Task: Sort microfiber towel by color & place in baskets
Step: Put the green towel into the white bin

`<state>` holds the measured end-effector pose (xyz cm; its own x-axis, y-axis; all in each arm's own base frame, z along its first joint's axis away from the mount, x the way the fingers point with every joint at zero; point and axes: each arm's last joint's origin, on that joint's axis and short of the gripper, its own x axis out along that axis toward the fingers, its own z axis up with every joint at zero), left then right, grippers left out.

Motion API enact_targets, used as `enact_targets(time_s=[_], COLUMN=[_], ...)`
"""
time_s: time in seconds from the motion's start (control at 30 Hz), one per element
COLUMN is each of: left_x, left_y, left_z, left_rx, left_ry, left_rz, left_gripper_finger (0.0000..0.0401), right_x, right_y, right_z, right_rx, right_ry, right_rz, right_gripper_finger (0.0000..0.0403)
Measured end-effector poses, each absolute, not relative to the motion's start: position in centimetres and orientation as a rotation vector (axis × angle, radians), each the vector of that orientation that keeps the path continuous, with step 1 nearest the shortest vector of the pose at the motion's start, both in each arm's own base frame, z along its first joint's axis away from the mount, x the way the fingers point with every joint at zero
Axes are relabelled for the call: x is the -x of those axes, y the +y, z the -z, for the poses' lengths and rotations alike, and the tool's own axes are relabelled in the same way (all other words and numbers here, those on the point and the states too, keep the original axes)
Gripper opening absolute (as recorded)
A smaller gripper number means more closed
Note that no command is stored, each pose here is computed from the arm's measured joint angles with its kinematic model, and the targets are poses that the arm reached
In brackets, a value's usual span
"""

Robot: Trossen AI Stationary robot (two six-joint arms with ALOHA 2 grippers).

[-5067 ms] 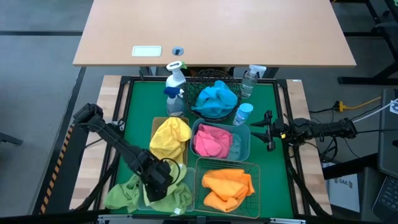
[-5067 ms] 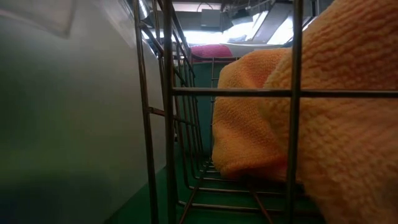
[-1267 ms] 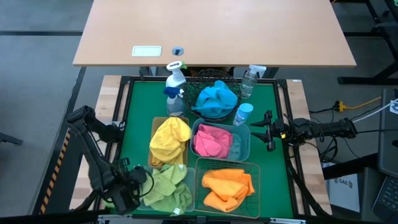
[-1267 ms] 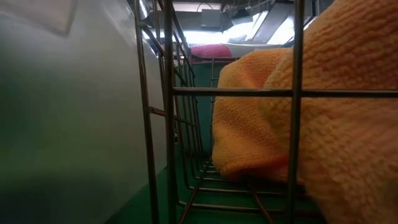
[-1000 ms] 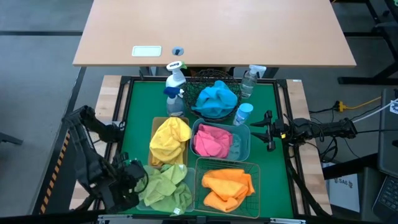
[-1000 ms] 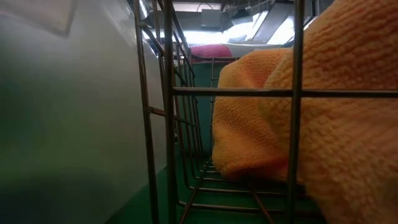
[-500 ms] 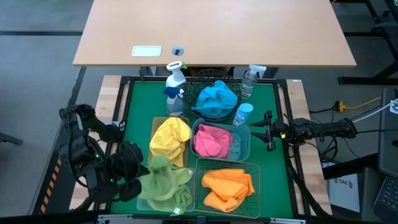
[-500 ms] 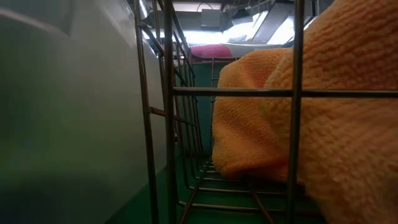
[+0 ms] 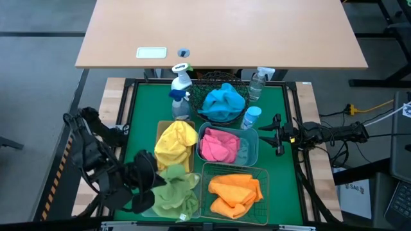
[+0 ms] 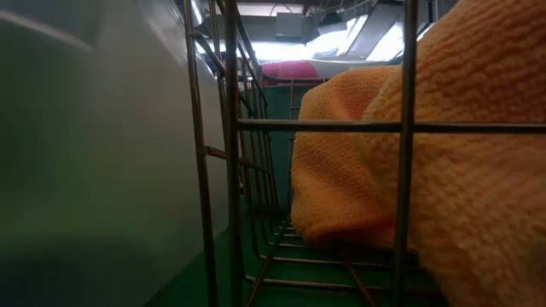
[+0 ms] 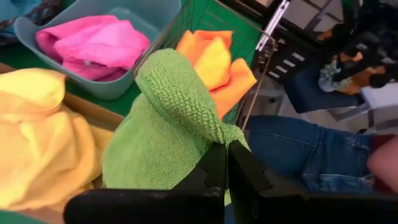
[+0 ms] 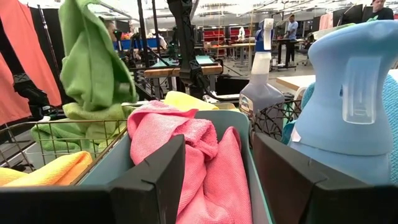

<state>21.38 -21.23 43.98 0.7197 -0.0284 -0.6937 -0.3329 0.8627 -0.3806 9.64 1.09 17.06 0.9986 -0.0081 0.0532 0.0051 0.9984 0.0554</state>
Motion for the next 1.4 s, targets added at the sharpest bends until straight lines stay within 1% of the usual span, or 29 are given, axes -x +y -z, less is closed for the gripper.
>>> enact_targets(time_s=[0.23,0.5,0.63,0.83,1.17,1.4], left_x=[-22.8,-23.5,-23.5,-23.0,-21.9,-21.4], left_y=[-22.8,-24.4,-24.5,-23.6,-21.4,-20.3], left_z=[-39.4,-31.8,-28.2,-23.9,-18.8,-17.2], left_rx=[0.421,0.415,0.413,0.368,0.305,0.274], left_ry=[0.797,0.944,0.984,1.031,1.123,1.16], left_rz=[-0.177,-0.117,-0.107,-0.15,-0.223,-0.27], left_gripper_finger=[0.0,0.0,0.0,0.0,0.0,0.0006], right_x=[-9.6,-9.6,-9.6,-9.6,-9.6,-9.6], right_y=[1.1,1.1,1.1,1.1,1.1,1.1], right_z=[-17.1,-17.0,-17.1,-17.1,-17.1,-17.1], right_rx=[-0.056,-0.055,-0.055,-0.056,-0.055,-0.055], right_ry=[-0.053,-0.053,-0.053,-0.053,-0.053,-0.053], right_rz=[0.006,0.007,0.007,0.007,0.007,0.007], right_gripper_finger=[0.0189,0.0189,0.0189,0.0189,0.0189,0.0189])
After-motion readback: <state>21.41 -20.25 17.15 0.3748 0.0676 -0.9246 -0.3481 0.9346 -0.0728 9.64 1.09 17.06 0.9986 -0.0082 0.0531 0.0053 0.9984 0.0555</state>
